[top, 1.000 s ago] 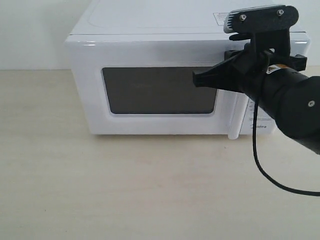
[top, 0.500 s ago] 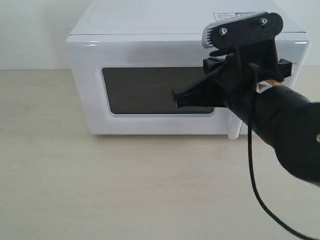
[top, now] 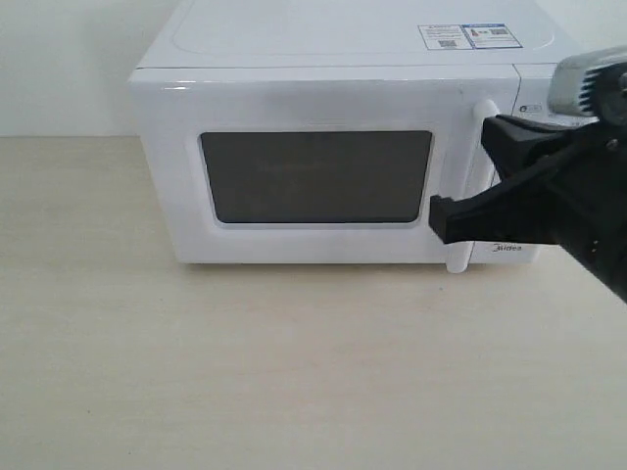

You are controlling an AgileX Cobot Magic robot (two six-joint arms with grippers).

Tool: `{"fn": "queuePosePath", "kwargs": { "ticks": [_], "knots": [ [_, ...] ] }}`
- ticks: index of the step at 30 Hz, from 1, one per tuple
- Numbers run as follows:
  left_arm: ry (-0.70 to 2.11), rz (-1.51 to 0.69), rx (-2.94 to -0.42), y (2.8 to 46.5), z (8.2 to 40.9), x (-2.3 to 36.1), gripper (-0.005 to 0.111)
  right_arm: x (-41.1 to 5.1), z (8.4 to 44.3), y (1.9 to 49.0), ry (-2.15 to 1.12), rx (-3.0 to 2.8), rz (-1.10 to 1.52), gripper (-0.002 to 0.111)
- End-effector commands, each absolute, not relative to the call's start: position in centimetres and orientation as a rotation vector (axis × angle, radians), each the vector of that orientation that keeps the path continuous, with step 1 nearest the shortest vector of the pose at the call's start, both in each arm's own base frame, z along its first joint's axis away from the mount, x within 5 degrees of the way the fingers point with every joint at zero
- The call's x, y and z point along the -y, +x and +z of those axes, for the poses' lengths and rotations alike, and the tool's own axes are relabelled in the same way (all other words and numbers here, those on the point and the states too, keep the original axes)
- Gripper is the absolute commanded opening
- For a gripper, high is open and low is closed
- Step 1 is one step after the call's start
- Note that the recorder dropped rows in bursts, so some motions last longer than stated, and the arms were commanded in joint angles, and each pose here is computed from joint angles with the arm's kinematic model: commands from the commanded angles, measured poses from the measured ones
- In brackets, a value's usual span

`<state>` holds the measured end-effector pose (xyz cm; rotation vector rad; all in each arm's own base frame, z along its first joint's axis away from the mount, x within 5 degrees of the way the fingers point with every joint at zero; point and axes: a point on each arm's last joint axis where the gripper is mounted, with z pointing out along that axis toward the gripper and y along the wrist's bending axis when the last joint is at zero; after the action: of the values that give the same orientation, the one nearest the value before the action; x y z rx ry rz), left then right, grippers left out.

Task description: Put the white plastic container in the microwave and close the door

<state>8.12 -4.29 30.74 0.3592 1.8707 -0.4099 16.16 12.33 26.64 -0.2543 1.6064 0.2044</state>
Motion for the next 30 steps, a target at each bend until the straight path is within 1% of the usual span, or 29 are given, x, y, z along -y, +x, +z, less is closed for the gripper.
{"fn": "queuePosePath", "kwargs": {
  "ticks": [1,26,30],
  "knots": [
    [0.351,-0.415,-1.875,8.07,30.61,4.27,0.004,-11.72,27.33,15.77,-0.228,-1.571,0.213,0.0],
    [0.351,-0.415,-1.875,8.07,30.61,4.27,0.004,-11.64,27.46,15.7,-0.22,-1.567,0.221,0.0],
    [0.351,-0.415,-1.875,8.07,30.61,4.27,0.004,-11.12,27.89,15.82,-0.173,-1.526,0.182,0.0]
  ]
}}
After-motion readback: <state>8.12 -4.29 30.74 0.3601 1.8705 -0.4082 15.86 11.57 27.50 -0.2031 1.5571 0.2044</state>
